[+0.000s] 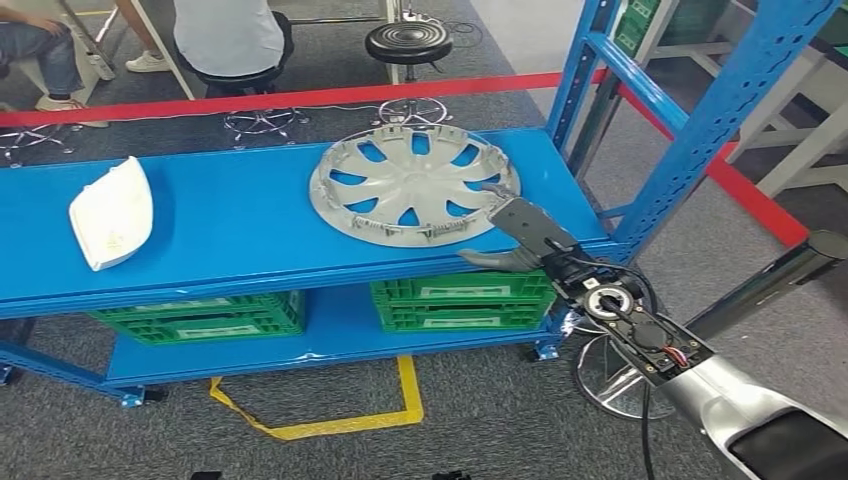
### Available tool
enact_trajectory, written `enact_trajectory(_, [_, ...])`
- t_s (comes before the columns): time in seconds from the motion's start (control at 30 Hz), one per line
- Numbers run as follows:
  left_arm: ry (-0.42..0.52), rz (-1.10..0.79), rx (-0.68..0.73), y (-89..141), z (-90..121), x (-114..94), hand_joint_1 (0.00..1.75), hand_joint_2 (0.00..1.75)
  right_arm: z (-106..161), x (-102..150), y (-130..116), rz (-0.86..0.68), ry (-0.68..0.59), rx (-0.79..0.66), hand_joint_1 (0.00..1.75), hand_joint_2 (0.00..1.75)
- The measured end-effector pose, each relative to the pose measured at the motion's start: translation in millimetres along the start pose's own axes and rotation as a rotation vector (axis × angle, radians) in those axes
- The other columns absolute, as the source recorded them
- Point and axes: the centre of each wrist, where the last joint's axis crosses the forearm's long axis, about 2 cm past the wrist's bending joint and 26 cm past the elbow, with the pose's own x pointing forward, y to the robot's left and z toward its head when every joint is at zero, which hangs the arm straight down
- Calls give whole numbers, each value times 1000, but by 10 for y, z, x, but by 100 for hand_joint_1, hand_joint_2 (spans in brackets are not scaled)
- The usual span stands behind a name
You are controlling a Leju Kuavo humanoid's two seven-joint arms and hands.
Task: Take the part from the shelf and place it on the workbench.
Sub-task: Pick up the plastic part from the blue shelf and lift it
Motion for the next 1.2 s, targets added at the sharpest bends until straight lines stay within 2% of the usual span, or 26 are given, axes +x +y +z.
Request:
enact_trajectory(0.97, [-4,-1,4,17,-1,28,0,0,-26,72,-2,3,-16,5,0,175])
enact_trajectory(1.2, [-6,-6,-1,9,-2,53,0,0,-111,151,-13,28,-33,24,0,175])
